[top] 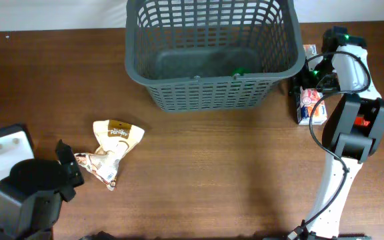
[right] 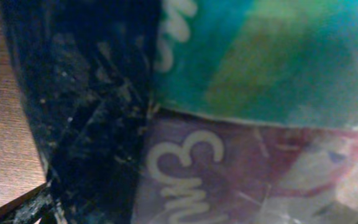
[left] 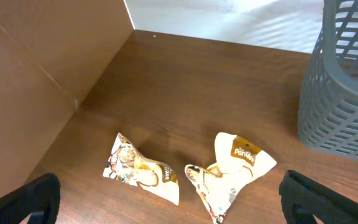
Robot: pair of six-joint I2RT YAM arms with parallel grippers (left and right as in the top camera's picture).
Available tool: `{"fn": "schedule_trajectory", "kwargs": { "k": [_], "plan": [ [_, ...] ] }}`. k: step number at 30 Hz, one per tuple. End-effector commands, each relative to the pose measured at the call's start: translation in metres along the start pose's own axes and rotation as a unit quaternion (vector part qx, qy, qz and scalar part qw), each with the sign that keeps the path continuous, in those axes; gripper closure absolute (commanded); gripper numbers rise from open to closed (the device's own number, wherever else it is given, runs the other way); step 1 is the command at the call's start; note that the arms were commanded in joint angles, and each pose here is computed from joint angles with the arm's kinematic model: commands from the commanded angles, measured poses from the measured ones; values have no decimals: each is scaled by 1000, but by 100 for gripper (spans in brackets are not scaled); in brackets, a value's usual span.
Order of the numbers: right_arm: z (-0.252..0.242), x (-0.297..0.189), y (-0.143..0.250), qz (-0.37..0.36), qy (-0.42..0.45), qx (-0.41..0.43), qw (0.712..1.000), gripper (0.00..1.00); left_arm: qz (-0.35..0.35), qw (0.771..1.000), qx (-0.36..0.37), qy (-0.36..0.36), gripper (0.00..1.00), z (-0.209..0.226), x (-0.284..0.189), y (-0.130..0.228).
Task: Pack container
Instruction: 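Close the right gripper on the Kleenex multipack's end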
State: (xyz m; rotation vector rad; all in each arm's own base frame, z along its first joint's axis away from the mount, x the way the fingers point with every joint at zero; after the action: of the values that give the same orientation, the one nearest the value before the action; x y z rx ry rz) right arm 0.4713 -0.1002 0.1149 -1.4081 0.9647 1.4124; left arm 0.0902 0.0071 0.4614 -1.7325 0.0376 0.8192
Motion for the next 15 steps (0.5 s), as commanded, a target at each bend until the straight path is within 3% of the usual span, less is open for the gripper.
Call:
{"fn": "schedule_trajectory", "kwargs": {
  "k": [1, 15],
  "plan": [
    [-2, 8, 2, 8, 1, 4, 1000, 1, 0, 1000, 1, 1, 1, 0, 0, 0],
    [-3, 21, 2, 18, -5, 5, 1000, 1, 0, 1000, 1, 1, 1, 0, 0, 0]
  ]
}}
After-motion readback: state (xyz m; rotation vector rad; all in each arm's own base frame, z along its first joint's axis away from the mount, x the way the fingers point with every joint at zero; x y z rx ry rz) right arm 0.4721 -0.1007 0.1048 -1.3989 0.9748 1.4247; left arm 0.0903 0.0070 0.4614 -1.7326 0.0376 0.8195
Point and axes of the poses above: each gripper's point midway between its finger pads, its own x axis out along the fingers, its own z axis along the line the jaws close on, y = z × x, the point moved 10 cm from there along -x, back along the fingers, and after that the axes turned 15 degrees about -x, right-handed, at the moved point
